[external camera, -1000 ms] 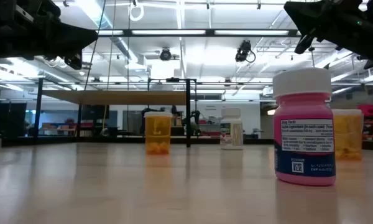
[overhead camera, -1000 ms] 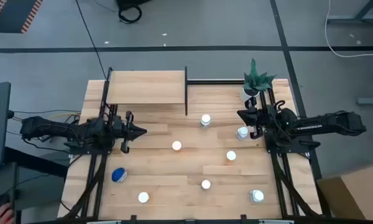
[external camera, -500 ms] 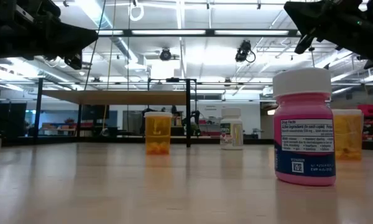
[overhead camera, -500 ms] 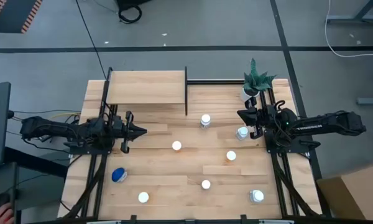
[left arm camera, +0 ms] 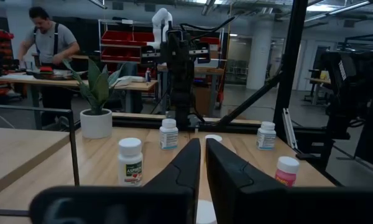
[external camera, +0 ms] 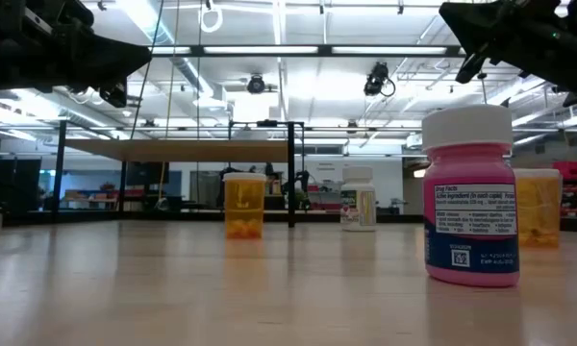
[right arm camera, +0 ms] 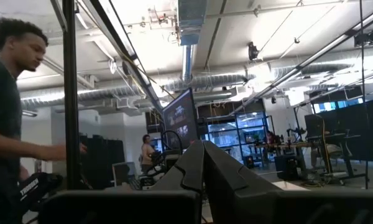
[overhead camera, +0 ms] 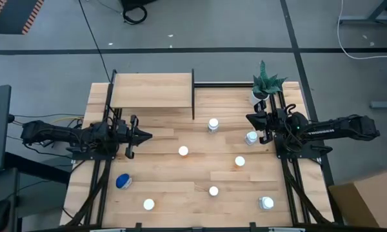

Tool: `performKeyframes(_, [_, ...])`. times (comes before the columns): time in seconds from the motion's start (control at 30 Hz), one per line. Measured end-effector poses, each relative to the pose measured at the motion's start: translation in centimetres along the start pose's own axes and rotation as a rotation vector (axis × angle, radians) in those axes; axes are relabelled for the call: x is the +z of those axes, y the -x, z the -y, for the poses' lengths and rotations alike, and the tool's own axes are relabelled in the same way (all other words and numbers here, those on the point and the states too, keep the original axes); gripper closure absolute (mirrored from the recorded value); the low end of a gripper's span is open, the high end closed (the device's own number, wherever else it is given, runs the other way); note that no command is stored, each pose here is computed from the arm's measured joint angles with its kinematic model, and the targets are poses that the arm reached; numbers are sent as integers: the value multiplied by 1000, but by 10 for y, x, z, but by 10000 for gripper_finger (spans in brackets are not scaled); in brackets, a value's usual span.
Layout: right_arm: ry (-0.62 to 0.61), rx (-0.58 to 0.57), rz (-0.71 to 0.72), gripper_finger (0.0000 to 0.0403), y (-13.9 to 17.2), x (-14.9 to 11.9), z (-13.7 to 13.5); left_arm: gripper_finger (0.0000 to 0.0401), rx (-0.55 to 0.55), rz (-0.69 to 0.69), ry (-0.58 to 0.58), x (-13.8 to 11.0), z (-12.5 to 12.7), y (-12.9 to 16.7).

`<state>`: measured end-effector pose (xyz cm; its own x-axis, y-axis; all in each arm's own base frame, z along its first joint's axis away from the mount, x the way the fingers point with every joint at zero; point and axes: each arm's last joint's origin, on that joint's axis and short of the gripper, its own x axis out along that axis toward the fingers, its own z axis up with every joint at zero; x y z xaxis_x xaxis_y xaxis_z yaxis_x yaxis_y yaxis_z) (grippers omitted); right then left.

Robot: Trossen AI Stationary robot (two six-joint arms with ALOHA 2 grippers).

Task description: Pick and place medicine bottles onto shelf by color

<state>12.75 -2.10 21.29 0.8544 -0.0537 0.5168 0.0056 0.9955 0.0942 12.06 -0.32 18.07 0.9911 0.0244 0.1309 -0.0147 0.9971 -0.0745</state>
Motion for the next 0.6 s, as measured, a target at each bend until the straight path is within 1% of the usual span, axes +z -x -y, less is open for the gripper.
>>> performKeyframes(0.4, [0,0,0,386,0,0,0,376,0,0,0,0,0,0])
performKeyframes(0.6, [0,0,0,386,0,0,0,371,0,0,0,0,0,0])
